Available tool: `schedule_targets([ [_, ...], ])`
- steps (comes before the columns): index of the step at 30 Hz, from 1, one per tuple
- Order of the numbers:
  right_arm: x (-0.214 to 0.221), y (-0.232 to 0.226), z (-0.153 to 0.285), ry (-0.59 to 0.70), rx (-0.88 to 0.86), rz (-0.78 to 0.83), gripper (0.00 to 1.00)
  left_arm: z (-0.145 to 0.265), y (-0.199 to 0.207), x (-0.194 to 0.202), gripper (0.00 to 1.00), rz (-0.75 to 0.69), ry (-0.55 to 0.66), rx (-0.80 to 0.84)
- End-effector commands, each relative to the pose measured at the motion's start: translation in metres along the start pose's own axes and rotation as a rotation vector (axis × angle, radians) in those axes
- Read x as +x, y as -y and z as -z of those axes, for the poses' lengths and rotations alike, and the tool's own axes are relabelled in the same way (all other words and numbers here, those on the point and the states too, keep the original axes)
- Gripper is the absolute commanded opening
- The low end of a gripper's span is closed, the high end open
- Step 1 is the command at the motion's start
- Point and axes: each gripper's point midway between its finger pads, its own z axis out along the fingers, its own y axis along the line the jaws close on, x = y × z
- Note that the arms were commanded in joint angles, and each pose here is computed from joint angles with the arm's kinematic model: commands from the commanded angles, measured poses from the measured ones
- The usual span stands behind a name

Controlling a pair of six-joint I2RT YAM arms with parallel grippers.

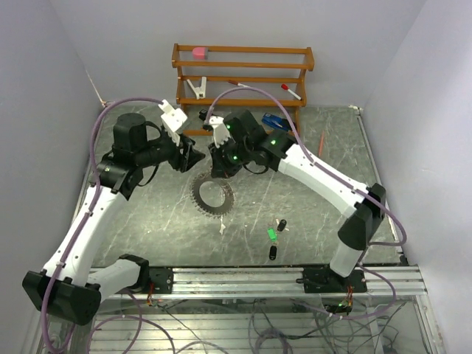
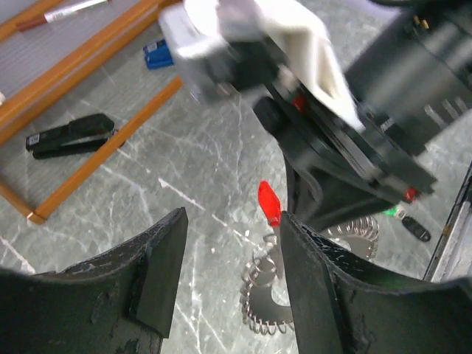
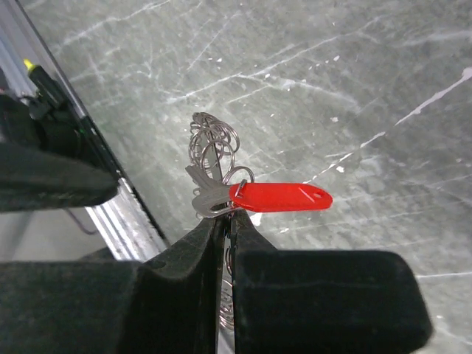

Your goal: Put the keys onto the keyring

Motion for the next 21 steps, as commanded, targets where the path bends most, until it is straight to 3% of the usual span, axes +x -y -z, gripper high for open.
schedule_targets([
  [1,0.014,0.013,0.004,-0.115,-0.093,-0.322,0.0,-0.006,-0.011,0.035,0.64,-0.041,-0.151,-0.046],
  [4,0.027,0.021,0.005,-0.166,-0.162,-0.469,0.0,-0.013,-0.017,0.042,0.63,-0.008,-0.205,-0.056],
  [10,0.037,0.027,0.011,-0.149,-0.323,-0.655,0.0,-0.018,-0.009,0.042,0.63,0.022,-0.22,0.001],
  [13,0.027,0.007,0.017,-0.101,-0.513,-0.731,0.0,-0.021,-0.004,0.045,0.62,0.033,-0.241,0.033],
  [14,0.025,0.012,0.017,-0.084,-0.48,-0.727,0.0,-0.023,-0.003,0.047,0.62,0.041,-0.254,0.038],
  [17,0.06,0.024,0.012,-0.227,-0.378,-0.685,0.0,-0.026,-0.002,0.048,0.6,0.041,-0.285,0.052],
  [21,0.056,0.034,0.012,-0.212,-0.269,-0.595,0.0,-0.035,-0.001,0.041,0.59,0.048,-0.259,0.056],
])
